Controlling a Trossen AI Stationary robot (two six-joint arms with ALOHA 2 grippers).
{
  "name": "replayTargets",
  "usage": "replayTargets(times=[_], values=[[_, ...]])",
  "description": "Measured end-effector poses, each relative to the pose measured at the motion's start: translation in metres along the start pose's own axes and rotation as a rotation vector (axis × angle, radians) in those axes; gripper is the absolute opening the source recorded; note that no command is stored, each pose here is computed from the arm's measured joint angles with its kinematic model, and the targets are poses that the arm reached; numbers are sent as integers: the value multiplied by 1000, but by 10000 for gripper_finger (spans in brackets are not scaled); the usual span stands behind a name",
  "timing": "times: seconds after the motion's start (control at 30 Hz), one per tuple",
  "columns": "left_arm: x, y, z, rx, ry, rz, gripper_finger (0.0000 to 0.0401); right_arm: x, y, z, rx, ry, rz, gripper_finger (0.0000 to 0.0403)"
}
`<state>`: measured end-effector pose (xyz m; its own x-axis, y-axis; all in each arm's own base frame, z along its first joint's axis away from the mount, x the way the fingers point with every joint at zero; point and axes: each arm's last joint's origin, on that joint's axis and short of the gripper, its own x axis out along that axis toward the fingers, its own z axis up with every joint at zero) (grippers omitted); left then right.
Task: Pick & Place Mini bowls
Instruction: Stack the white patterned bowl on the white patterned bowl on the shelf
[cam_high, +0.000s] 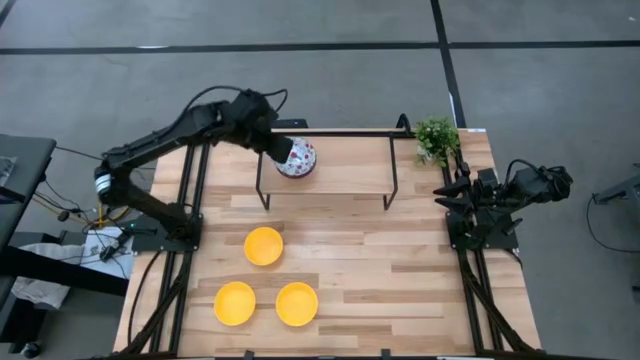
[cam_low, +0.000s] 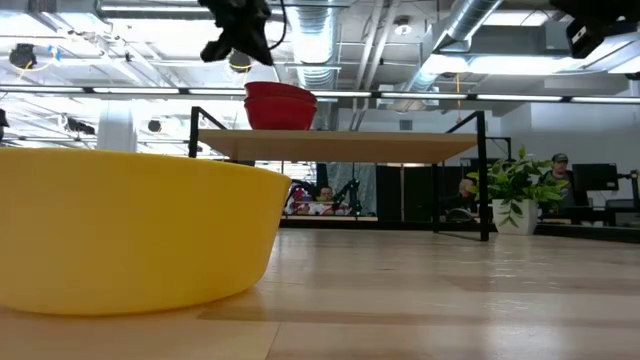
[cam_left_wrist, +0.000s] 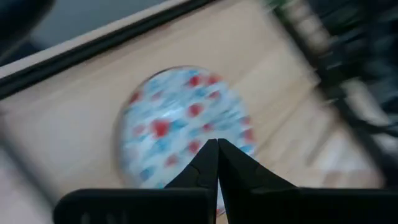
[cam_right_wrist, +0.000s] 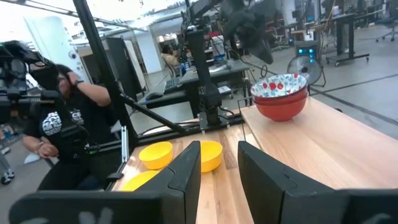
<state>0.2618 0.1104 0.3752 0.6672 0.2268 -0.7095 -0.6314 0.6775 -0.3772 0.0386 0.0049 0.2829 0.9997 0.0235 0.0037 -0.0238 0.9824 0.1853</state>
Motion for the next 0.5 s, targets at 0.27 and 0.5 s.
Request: replayTargets(times=[0.27,0.5], values=[[-2,23,-33,-32,-247,-207,5,-3,0,6,27,-20,2,97],[10,37,-59,-73,-396,-327,5,-7,-1,12,36,-40,7,97]])
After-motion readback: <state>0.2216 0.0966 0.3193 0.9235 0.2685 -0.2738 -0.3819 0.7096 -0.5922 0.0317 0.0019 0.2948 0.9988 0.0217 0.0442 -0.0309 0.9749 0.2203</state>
